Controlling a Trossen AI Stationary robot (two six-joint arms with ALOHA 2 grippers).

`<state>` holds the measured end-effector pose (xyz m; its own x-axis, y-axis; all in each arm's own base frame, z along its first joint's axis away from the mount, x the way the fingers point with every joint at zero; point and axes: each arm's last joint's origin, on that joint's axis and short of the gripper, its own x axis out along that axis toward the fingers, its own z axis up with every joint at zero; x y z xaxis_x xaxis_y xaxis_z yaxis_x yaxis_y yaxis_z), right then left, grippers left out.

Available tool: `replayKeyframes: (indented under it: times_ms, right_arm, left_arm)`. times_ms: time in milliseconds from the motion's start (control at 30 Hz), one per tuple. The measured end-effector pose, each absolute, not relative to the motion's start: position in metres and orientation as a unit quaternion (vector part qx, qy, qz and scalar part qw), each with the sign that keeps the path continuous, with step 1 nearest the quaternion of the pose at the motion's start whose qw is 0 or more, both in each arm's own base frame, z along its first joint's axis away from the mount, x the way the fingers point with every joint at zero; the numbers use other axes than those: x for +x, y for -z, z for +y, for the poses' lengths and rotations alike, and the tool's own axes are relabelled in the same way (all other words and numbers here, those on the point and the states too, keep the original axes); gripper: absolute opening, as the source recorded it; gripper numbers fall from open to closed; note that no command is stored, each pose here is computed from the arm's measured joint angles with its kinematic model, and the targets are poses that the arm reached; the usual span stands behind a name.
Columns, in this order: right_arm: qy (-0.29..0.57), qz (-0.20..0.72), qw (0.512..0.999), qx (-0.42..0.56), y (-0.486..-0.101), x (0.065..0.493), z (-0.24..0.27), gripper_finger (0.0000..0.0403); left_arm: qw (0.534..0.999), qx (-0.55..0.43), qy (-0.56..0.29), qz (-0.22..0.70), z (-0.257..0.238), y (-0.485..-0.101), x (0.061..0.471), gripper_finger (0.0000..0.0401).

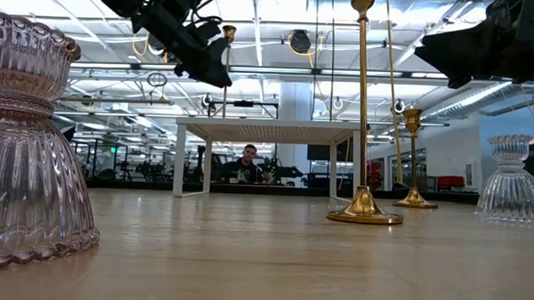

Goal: Pick & Place candle stick holders
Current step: Put the middle center golden candle holder on the shelf

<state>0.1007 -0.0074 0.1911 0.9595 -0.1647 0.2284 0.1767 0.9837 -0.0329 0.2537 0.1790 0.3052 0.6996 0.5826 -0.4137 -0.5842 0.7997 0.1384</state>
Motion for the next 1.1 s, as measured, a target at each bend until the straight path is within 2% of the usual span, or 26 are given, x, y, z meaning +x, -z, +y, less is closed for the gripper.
replayKeyframes:
  times_ms: [367, 600, 767, 900, 1100]
  right_arm:
    - [0.086, -0.104, 0.991, -0.027, -0.189, 0.101, -0.007, 0.0161]
    - [0.082, -0.08, 0.993, -0.004, -0.185, 0.102, -0.007, 0.0161]
    - [0.079, -0.063, 0.994, 0.033, -0.181, 0.104, -0.007, 0.0161]
    - [0.063, -0.051, 0.996, 0.047, -0.179, 0.106, -0.007, 0.0161]
    - [0.042, -0.028, 0.998, 0.047, -0.175, 0.109, -0.005, 0.016]
  left_arm:
    - [0.925, 0.0, -0.245, 0.29, 0.125, -0.323, 0.231, 0.015]
    - [0.947, -0.023, -0.027, 0.318, 0.074, -0.311, 0.241, 0.0147]
    - [0.959, 0.028, 0.061, 0.276, 0.036, -0.283, 0.264, 0.0147]
    - [0.971, 0.053, 0.107, 0.209, 0.009, -0.262, 0.28, 0.0147]
    - [0.978, 0.029, 0.15, 0.142, -0.024, -0.237, 0.301, 0.0147]
